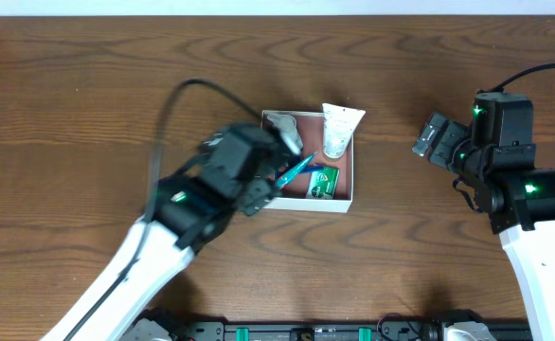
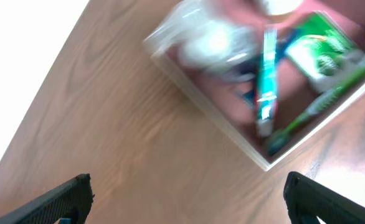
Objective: Pack container
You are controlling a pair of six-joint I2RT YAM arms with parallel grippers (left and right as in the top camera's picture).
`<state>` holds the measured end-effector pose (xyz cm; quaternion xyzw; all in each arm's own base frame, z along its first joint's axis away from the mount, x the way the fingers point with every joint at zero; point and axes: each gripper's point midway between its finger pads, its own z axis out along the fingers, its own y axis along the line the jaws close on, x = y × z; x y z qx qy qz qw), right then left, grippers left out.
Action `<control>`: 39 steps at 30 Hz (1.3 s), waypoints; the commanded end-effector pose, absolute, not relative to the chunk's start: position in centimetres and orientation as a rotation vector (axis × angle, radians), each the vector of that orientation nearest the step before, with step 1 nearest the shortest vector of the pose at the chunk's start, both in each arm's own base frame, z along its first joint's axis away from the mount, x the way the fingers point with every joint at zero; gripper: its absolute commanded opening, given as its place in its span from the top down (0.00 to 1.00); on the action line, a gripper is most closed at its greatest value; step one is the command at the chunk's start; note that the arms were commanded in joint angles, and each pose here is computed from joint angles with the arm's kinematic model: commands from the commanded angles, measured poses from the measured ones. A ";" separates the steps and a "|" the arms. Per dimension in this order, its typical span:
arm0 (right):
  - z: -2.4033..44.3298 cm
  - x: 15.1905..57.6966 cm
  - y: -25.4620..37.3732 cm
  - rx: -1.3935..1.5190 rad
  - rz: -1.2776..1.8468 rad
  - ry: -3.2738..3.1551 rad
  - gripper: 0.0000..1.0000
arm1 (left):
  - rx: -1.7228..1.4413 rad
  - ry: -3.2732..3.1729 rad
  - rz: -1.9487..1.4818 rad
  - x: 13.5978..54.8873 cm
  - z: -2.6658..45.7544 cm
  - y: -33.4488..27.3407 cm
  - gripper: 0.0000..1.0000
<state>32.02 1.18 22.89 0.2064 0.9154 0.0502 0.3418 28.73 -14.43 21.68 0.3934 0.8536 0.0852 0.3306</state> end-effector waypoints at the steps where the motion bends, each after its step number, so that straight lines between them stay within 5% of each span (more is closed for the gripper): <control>1: 23.1 32.1 0.8 0.543 0.119 2.373 0.01 | 0.451 2.335 0.295 29.2 24.2 -8.2 0.02; 16: 23.1 32.1 0.8 0.543 0.119 2.373 0.01 | -0.837 2.278 0.316 26.1 24.1 7.3 0.02; 39: 23.1 32.1 0.8 0.543 0.119 2.373 0.01 | -0.876 2.061 0.170 25.2 25.4 7.3 0.02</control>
